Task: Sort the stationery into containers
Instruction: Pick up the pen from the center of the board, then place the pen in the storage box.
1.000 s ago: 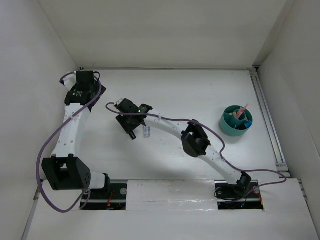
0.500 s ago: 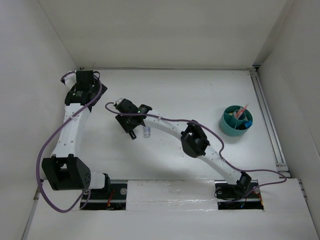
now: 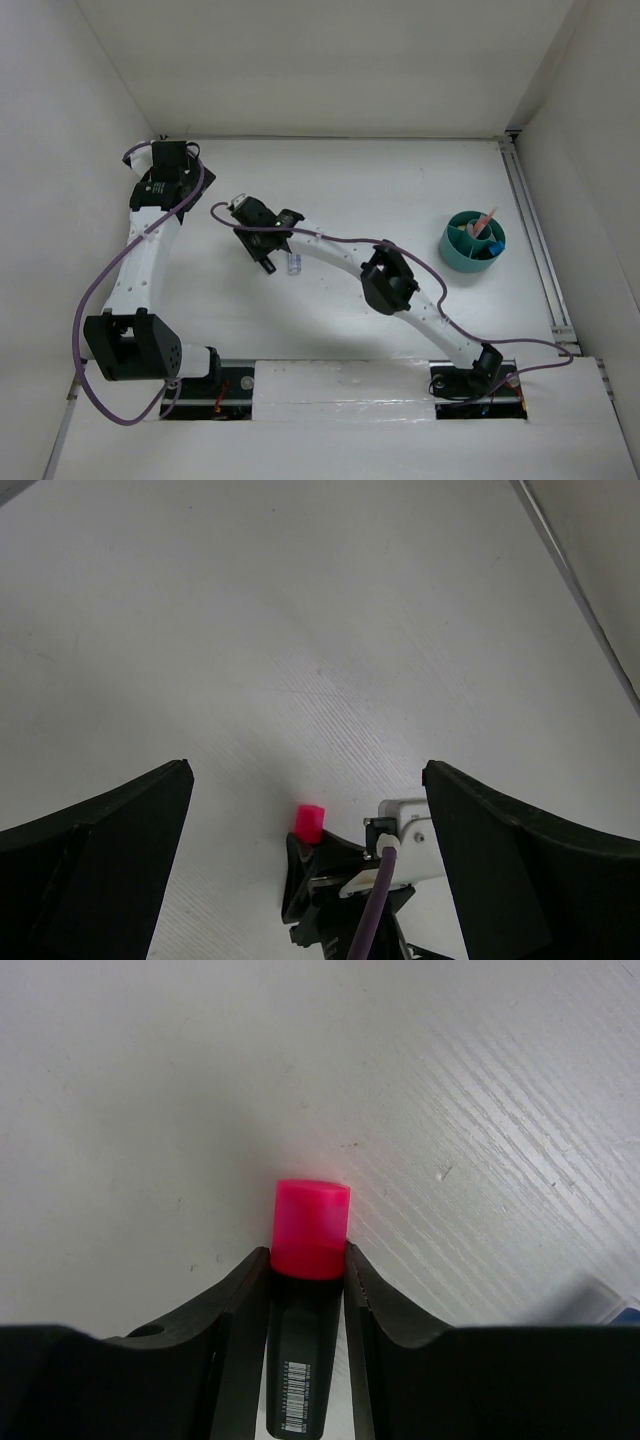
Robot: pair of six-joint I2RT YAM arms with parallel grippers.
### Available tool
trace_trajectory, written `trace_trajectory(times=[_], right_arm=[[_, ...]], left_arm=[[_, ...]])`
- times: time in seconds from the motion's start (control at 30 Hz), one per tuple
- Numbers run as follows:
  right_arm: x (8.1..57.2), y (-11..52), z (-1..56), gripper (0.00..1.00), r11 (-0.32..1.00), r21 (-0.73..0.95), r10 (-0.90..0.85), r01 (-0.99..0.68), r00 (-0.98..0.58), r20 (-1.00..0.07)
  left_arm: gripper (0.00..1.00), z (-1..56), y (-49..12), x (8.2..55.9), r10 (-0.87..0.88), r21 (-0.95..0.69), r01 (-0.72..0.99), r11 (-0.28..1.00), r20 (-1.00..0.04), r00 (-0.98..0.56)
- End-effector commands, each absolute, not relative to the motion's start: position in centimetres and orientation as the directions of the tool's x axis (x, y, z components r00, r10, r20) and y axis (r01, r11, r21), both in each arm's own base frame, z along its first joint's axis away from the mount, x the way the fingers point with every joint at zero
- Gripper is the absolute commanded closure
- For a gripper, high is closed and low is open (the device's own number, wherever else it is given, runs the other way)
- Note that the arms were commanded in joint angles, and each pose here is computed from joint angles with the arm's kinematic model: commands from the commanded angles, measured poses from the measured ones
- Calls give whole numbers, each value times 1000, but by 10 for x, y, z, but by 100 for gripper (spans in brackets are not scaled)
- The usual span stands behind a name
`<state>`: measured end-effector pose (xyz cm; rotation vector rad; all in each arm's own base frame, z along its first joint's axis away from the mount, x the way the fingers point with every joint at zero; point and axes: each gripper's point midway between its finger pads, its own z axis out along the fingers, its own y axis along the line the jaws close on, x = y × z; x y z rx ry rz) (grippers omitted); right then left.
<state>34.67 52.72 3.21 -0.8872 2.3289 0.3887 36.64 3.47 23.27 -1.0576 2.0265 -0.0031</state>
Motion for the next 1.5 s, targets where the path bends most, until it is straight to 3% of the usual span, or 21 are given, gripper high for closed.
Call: trace_trajectory(times=[0.0,0.1,0.13,0.23,0.27,0.33,0.37,0.47,0.5,0.57,0.6,0.87,1.0,1.03,1.1,1.27,1.47], right_arm=[[335,511,-24,77,736,23,-564,-677,-631,-533],[329,507,-34,98,725,26,-583,-688,-634,-508],[330,514,-23,100,718,48,-569,-695,-625,-534],[329,508,-17,100,706,103,-553,-701,-637,-537],[334,519,19,100,697,135,-503,-704,-614,-608],[332,509,27,100,703,152,-481,-695,-622,-618],[342,515,71,100,694,187,-407,-695,-593,-695],[341,498,95,100,707,192,-357,-680,-578,-734],[344,499,136,100,697,205,-293,-688,-533,-794],[342,481,140,100,716,204,-267,-667,-533,-803],[347,476,176,100,712,229,-195,-664,-500,-844],[358,398,240,100,762,295,-13,-576,-469,-883],[375,318,257,100,869,339,160,-359,-443,-882],[381,285,241,100,903,340,196,-263,-451,-870],[382,229,262,100,908,412,358,-77,-368,-858],[369,93,253,100,850,463,512,253,-188,-838],[340,4,259,100,763,462,542,452,-58,-839]], left_arm=[[0,242,35,366,-673,-372,-660,653,-685,-280],[0,242,35,366,-673,-372,-660,653,-685,-280],[0,242,35,366,-673,-372,-660,653,-685,-280],[0,242,35,366,-673,-372,-660,653,-685,-280],[0,242,35,366,-673,-372,-660,653,-685,-280],[0,242,36,366,-667,-366,-657,659,-688,-286],[0,242,36,366,-667,-365,-657,659,-688,-286],[0,242,36,366,-667,-365,-657,659,-688,-286],[0,242,36,365,-661,-359,-654,665,-692,-292],[0,241,34,365,-657,-358,-646,674,-690,-303],[0,243,34,367,-657,-363,-643,674,-693,-297],[0,243,33,367,-659,-368,-638,676,-689,-301],[0,242,33,367,-653,-361,-636,682,-692,-307],[0,242,31,367,-655,-365,-631,685,-688,-312],[0,242,31,367,-655,-365,-631,685,-688,-312],[0,244,30,369,-657,-375,-623,687,-687,-310],[0,240,26,368,-661,-378,-616,691,-677,-325]])
